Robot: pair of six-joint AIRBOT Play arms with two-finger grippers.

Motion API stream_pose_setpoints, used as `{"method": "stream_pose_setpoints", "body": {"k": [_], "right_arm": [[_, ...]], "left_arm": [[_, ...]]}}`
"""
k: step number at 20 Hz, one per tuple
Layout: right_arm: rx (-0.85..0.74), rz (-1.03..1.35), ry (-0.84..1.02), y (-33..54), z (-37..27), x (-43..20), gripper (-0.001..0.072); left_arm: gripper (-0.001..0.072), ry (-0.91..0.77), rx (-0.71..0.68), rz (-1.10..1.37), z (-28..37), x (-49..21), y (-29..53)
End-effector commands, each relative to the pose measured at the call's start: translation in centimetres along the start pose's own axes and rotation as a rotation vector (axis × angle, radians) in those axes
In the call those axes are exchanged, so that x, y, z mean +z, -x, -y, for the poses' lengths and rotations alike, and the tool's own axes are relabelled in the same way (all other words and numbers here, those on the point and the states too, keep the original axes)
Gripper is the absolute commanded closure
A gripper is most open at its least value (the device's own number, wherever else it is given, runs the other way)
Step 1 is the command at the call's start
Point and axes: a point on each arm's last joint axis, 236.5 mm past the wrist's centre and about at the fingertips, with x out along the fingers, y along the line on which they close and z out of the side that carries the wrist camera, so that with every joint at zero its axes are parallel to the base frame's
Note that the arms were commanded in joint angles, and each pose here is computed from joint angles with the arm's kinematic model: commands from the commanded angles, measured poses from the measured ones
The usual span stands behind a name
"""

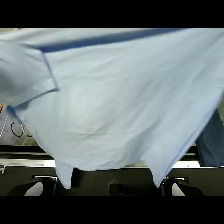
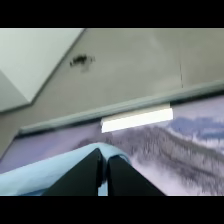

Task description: Fold the clothes and pants, and hang the long-sleeved shirts on hangers.

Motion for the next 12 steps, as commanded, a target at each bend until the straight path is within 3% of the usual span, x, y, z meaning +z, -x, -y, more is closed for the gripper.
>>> {"method": "stream_pose_setpoints", "body": {"k": [1,6,9,12], "right_arm": [[-0.083,-0.377,-0.168,-11.2,9.0,-8.9,0.0677],[-0.156,-0.688,-0.310,-24.8,18.4,-23.9,0.0676],[-0.178,-0.750,-0.341,-29.7,20.2,-31.1,0.0676],[-0.191,-0.745,-0.344,-32.3,20.8,-34.5,0.0675]], "left_arm": [[0.0690,0.020,-0.020,-0.343,-3.5,-7.6,-13.3],[0.0690,0.055,0.027,-0.705,-7.9,-22.2,-29.6],[0.0690,0.066,0.037,-0.803,-8.9,-28.7,-34.3],[0.0689,0.083,0.052,-0.851,-10.1,-32.0,-36.2]]}}
